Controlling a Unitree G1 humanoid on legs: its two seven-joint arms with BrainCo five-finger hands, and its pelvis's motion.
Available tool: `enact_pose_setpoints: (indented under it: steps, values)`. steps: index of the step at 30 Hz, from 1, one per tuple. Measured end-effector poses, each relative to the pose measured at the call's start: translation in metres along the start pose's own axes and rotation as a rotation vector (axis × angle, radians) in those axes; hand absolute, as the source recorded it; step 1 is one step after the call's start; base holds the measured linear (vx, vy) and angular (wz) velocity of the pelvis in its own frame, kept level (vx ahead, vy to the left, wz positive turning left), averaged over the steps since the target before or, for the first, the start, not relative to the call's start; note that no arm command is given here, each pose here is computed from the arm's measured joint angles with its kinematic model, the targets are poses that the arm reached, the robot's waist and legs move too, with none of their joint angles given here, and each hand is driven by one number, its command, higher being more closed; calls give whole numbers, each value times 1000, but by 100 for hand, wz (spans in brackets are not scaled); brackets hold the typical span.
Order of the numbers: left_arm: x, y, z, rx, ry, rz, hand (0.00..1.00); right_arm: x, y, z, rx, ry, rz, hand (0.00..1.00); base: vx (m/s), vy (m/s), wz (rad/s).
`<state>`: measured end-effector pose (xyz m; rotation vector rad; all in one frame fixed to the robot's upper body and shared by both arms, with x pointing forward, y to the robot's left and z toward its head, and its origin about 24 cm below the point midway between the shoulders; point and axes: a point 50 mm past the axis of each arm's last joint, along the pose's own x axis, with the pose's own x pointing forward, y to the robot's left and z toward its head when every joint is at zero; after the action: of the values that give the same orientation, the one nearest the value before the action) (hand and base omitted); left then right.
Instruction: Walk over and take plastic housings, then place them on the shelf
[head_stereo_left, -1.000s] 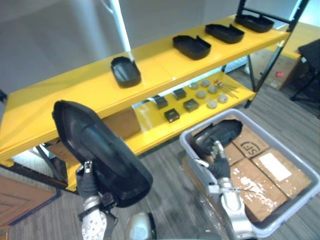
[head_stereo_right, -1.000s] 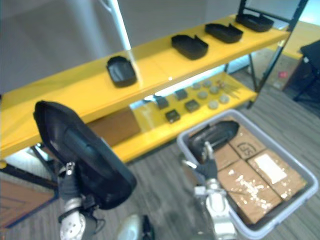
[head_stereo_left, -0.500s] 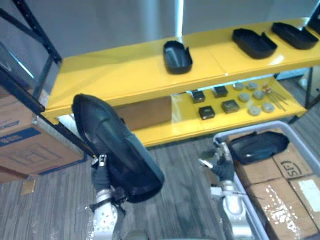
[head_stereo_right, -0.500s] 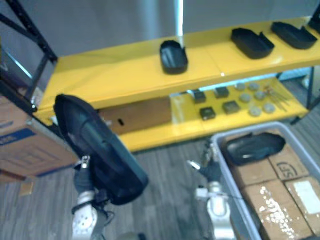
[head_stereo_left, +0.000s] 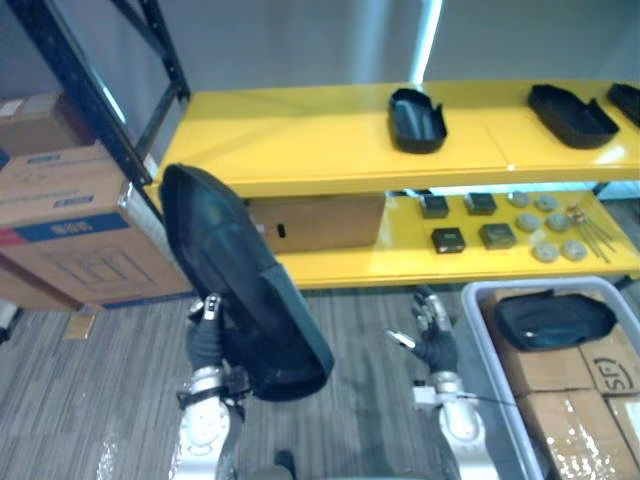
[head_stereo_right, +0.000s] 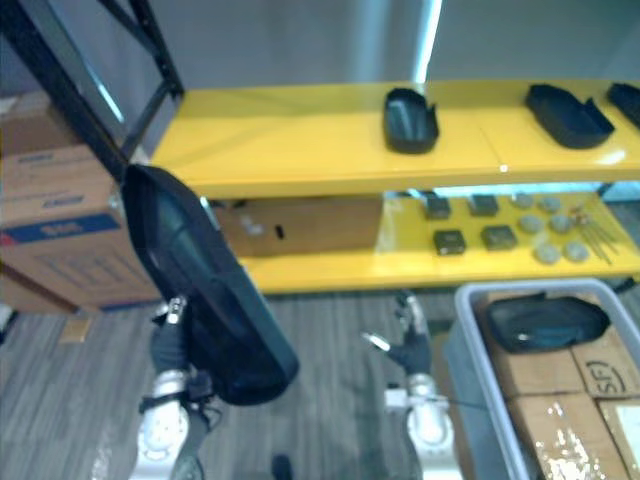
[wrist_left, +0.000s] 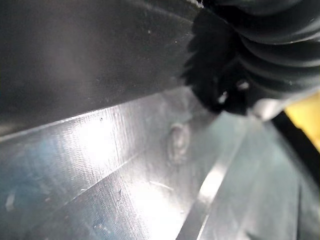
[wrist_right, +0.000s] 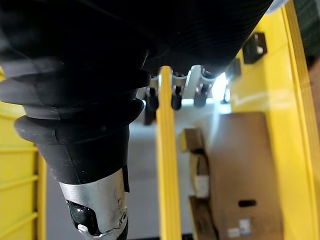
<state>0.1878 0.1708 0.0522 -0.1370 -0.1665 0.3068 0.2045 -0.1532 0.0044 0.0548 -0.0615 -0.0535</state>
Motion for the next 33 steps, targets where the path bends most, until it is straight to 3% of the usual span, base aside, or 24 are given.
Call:
enact_pose_setpoints:
  steps: [9, 16, 20, 24, 29, 33]
  values:
    - [0, -7, 0, 35, -9, -26, 100, -6, -5, -4, 19, 36, -60, 0, -38, -30, -14]
    - [8, -9, 6, 50, -41, -81, 100, -31, -28, -9, 60, 87, -272, 0, -88, 0, -14]
    - [18, -4, 12, 108, -77, -109, 100, -37, -30, -2, 84, 21, -357, 0, -42, -113, 11]
    - [9, -25, 1, 53, -26, -141, 100, -54, -50, 18, 4, -104, -464, 0, 100, -92, 2]
    - [11, -36, 5, 12, -42, -150, 100, -41, -59, 47, -49, -287, -551, 0, 237, -81, 15]
    - [18, -26, 8, 17, -57, -96, 100, -29, -59, 58, -61, -356, -533, 0, 181, -142, 9]
